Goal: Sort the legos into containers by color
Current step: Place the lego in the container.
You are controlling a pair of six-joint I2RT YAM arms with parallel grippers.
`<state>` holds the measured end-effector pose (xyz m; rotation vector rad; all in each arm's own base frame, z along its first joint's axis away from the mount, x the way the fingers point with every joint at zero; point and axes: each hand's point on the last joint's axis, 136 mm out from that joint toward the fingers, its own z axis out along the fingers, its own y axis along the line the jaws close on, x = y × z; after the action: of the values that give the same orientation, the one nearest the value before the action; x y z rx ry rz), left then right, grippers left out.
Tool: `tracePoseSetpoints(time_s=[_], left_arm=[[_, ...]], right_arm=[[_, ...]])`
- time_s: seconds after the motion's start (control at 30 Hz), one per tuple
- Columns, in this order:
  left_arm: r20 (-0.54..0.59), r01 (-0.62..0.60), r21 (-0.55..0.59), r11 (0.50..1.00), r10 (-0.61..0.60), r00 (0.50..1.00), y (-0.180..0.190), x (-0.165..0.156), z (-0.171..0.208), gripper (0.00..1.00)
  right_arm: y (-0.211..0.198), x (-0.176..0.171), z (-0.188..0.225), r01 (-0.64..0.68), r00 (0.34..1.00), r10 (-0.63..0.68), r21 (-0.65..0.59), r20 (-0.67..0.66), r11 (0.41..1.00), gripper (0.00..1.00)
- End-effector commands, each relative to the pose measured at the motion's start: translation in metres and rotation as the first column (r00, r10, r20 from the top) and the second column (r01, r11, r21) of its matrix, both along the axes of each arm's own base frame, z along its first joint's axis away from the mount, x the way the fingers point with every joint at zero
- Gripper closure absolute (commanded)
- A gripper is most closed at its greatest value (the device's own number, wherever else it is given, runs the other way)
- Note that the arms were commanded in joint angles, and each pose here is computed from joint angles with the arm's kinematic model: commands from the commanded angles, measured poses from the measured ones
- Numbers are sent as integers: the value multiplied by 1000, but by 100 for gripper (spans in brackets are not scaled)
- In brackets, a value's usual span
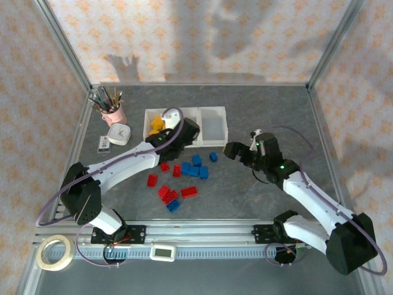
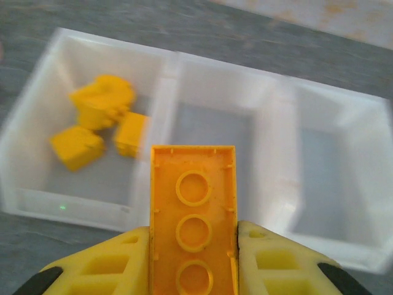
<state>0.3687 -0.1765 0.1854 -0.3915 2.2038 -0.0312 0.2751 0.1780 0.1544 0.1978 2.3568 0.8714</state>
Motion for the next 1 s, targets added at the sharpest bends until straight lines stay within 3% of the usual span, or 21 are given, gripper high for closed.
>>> tracePoseSetpoints(time_s=[0.0,0.3,0.57,0.7,0.97], left_arm=[[-5,-26,53,998,26,1000,34,13,-5,70],[-71,-104,58,993,108,992,89,65,-37,69],[-91,-92,113,989,103,991,94,99,-54,61],[-107,-82,123,989,95,990,94,109,-59,49],[-83,-62,94,994,70,994,90,108,-35,44]], right_arm=[[24,15,26,-27,994,23,32,105,999,0],[48,15,19,-56,994,53,25,97,998,0],[44,16,22,-34,993,32,18,111,999,0],[43,17,25,-30,993,28,15,115,999,0],[40,16,29,-25,992,25,-5,125,1000,0]])
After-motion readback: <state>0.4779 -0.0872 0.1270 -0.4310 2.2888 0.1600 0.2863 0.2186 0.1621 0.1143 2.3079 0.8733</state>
